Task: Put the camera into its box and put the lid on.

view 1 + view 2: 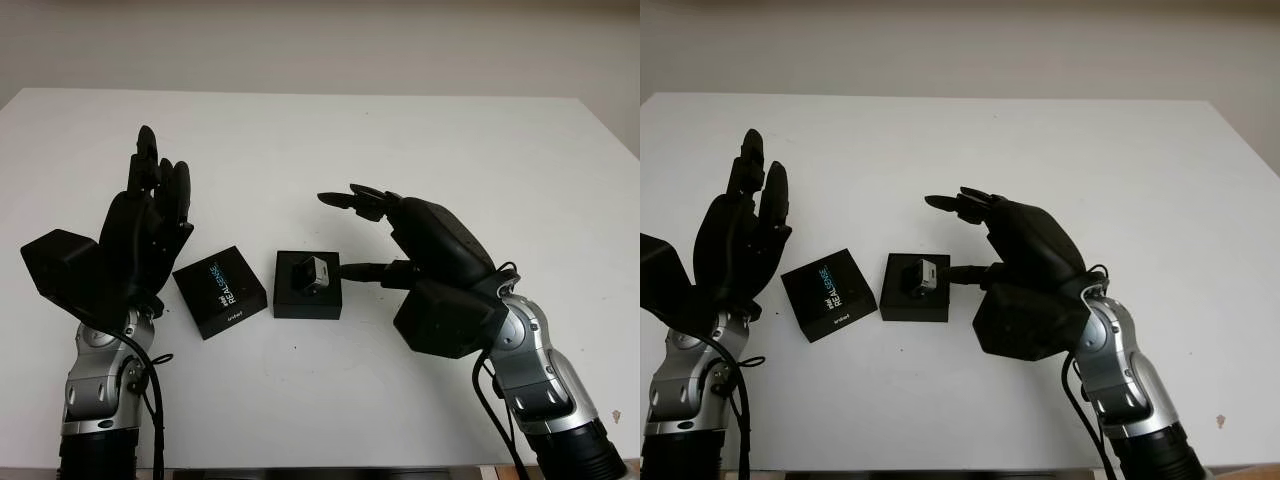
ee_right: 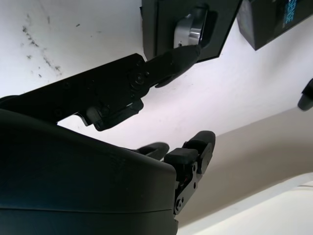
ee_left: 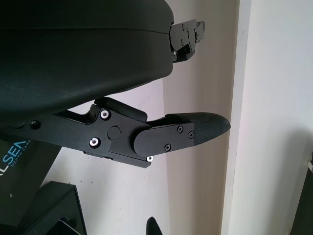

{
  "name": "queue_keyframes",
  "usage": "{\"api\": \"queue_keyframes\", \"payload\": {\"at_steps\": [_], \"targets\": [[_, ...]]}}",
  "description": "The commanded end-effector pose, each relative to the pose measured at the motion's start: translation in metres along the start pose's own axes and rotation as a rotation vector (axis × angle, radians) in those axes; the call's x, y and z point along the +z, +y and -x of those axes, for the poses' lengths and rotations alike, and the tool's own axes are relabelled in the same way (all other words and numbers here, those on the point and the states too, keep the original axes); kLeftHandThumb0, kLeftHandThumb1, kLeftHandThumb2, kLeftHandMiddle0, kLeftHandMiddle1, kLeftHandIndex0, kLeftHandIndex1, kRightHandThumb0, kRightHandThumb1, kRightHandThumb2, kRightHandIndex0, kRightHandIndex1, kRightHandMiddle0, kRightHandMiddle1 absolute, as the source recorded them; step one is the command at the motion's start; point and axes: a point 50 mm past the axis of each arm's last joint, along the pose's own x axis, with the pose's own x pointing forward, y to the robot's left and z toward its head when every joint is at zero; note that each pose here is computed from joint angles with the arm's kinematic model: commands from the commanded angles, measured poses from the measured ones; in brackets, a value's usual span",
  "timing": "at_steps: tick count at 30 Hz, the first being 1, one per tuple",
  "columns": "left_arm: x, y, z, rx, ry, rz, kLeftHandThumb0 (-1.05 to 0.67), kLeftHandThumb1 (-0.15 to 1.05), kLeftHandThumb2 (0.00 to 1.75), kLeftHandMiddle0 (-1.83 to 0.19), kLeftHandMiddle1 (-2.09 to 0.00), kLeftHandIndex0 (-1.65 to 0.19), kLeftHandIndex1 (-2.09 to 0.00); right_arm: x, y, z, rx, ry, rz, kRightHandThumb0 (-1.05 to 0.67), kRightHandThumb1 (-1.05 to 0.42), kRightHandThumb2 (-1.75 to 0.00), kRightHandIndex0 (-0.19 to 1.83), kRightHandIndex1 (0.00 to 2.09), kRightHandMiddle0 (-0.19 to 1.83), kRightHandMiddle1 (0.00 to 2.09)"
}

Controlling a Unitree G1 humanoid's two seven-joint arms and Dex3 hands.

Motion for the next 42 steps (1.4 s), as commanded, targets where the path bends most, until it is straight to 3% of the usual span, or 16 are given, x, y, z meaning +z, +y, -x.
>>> {"api": "queue_keyframes", "payload": {"at_steps": [1, 6, 7, 8, 10, 12, 26, 42], "targets": [[0.004, 0.000, 0.000, -0.006, -0.020, -0.002, -0.59, 1.05, 0.52, 0.19, 0.00, 0.19, 0.00, 0.008, 0.001, 0.003, -0.003, -0.014, 0.032, -0.59, -0.82, -0.04, 0.42, 0.23, 0.44, 0.31], [0.004, -0.001, 0.001, -0.010, -0.022, -0.016, -0.60, 1.05, 0.52, 0.19, 0.00, 0.19, 0.00, 0.016, 0.010, 0.000, 0.018, -0.009, 0.091, -0.62, -0.83, -0.05, 0.38, 0.20, 0.43, 0.32], [0.004, -0.001, 0.001, -0.011, -0.021, -0.017, -0.60, 1.05, 0.52, 0.19, 0.00, 0.19, 0.00, 0.017, 0.012, -0.001, 0.016, -0.008, 0.101, -0.62, -0.82, -0.05, 0.38, 0.20, 0.42, 0.39], [0.004, -0.001, 0.001, -0.011, -0.022, -0.014, -0.60, 1.05, 0.52, 0.19, 0.00, 0.19, 0.00, 0.017, 0.014, -0.002, 0.015, -0.007, 0.118, -0.62, -0.81, -0.05, 0.38, 0.21, 0.33, 0.63], [0.004, -0.002, 0.001, -0.004, -0.023, -0.010, -0.60, 1.05, 0.51, 0.19, 0.00, 0.19, 0.00, 0.017, 0.016, -0.004, 0.016, -0.001, 0.148, -0.63, -0.81, -0.05, 0.37, 0.22, 0.24, 0.90], [0.004, -0.002, 0.001, -0.007, -0.021, -0.011, -0.60, 1.05, 0.51, 0.19, 0.00, 0.19, 0.00, 0.016, 0.019, -0.007, 0.006, 0.004, 0.194, -0.65, -0.81, -0.06, 0.38, 0.22, 0.22, 0.96], [0.003, -0.003, 0.000, -0.011, -0.015, -0.013, -0.59, 1.05, 0.55, 0.19, 0.00, 0.19, 0.00, 0.020, 0.030, -0.018, -0.084, 0.013, 0.347, -0.67, -0.83, -0.06, 0.47, 0.29, 0.35, 0.86], [0.004, -0.003, -0.001, -0.005, -0.016, -0.025, -0.60, 1.05, 0.54, 0.19, 0.00, 0.19, 0.00, 0.020, 0.032, -0.018, -0.050, 0.007, 0.370, -0.68, -0.86, -0.05, 0.46, 0.32, 0.41, 0.74]]}}
